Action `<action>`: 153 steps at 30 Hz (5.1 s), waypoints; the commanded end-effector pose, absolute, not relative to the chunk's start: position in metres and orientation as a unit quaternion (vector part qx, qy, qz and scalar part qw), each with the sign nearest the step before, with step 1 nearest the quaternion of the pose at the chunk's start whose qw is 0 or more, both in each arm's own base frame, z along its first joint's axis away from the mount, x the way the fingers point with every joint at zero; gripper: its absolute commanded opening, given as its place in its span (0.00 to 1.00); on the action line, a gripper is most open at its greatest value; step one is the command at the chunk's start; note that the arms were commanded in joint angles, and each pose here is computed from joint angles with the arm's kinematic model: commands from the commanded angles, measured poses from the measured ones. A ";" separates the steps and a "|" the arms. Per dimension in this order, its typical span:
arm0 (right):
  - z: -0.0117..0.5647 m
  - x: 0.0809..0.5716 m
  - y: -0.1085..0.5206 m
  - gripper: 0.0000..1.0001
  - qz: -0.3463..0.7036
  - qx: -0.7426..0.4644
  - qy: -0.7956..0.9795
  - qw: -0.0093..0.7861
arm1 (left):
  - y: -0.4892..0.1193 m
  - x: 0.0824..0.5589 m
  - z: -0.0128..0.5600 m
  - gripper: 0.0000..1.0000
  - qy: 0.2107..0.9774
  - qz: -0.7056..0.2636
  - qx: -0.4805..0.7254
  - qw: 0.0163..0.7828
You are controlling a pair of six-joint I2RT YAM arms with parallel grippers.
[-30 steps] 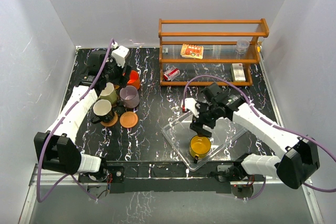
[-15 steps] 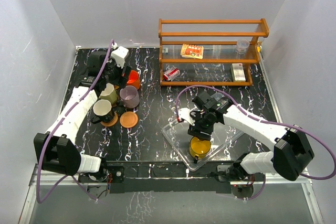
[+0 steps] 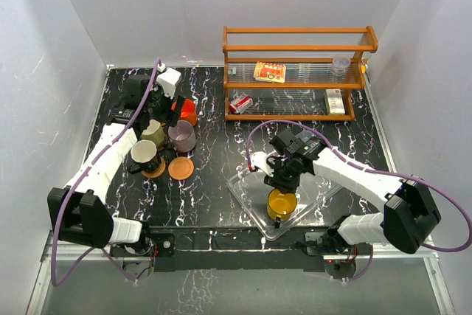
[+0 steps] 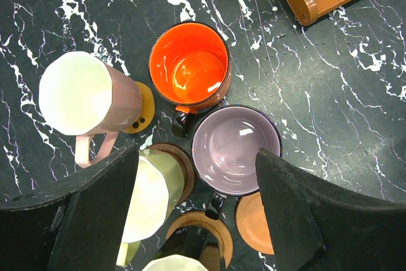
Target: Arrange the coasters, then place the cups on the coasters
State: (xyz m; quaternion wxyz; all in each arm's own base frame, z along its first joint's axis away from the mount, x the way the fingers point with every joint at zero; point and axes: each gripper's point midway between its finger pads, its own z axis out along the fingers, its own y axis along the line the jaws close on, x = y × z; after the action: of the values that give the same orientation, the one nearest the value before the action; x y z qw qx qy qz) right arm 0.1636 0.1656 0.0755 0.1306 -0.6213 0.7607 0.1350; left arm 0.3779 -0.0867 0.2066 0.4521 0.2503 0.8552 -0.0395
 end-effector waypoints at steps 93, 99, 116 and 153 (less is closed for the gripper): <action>0.290 0.393 0.311 0.00 0.147 -0.178 0.802 0.551 | -0.259 0.387 0.226 0.48 0.823 -0.243 0.263 0.441; 0.303 0.384 0.315 0.00 0.170 -0.196 0.792 0.552 | -0.255 0.383 0.225 0.27 0.818 -0.232 0.280 0.446; 0.291 0.364 0.319 0.30 0.215 -0.316 0.776 0.501 | -0.247 0.358 0.242 0.00 0.804 -0.240 0.306 0.449; 0.239 0.339 0.165 0.78 0.155 -0.340 0.762 0.528 | -0.102 0.302 0.152 0.00 0.881 -0.025 0.200 0.428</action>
State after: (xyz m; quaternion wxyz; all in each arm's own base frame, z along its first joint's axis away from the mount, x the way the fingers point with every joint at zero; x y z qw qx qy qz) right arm 0.3382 0.1689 0.2180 0.4838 -0.3199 0.8003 0.1521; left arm 0.2827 -0.1095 0.1254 0.3666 0.2260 0.9014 -0.0456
